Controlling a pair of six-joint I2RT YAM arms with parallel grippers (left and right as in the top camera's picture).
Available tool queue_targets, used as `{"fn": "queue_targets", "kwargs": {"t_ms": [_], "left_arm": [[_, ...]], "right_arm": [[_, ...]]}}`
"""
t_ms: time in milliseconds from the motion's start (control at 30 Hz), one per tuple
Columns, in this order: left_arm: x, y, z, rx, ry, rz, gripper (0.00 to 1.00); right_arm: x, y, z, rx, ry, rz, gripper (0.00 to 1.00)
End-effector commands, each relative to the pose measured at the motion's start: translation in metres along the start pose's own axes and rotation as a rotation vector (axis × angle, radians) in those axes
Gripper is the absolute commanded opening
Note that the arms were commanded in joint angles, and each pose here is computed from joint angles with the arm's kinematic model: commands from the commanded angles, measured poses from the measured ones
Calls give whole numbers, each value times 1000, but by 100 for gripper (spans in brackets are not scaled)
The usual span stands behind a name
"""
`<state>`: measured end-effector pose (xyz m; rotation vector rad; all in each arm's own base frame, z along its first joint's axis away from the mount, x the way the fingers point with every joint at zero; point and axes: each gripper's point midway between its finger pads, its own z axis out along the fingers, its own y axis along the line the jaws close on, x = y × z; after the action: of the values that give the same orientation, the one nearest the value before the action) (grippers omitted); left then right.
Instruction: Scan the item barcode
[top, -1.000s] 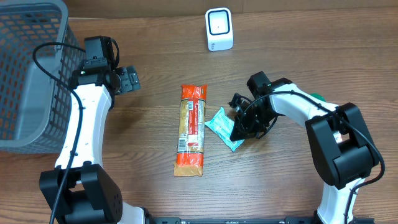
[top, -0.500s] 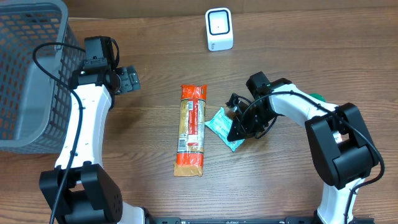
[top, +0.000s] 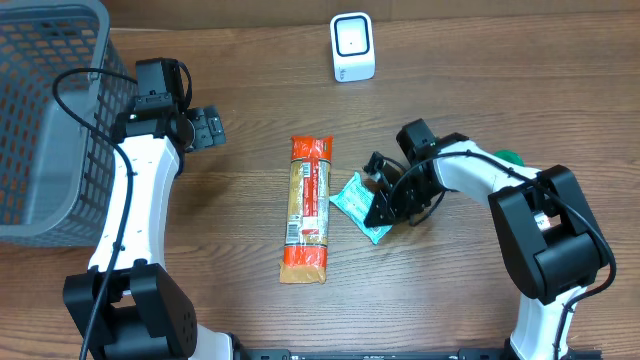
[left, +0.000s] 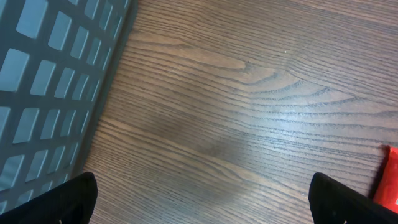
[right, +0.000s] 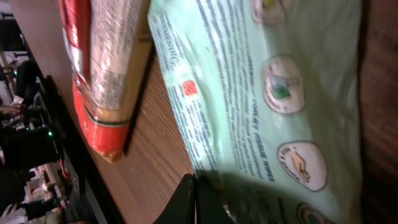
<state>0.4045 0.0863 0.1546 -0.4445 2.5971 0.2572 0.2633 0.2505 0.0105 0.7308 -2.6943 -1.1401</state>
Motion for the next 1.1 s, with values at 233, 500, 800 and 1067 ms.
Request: {"fn": "queue_targets", "kwargs": {"t_ms": [233,500,800,1067], "left_arm": [[-6,0,-3,-3,-15,-4,100],[-6,0,-3,-3,-16,-4,100],[-6,0,-3,-3,-15,-4,100],[-6,0,-3,-3,-16,-4,100]], "right_arm": [[29,-33,24,73,-4,-18,4],[23,-16,16,12,11,14,4],[-30,14,-28,57,-24,42,4],[-27,-23,-33,268,-38,200,4]]}}
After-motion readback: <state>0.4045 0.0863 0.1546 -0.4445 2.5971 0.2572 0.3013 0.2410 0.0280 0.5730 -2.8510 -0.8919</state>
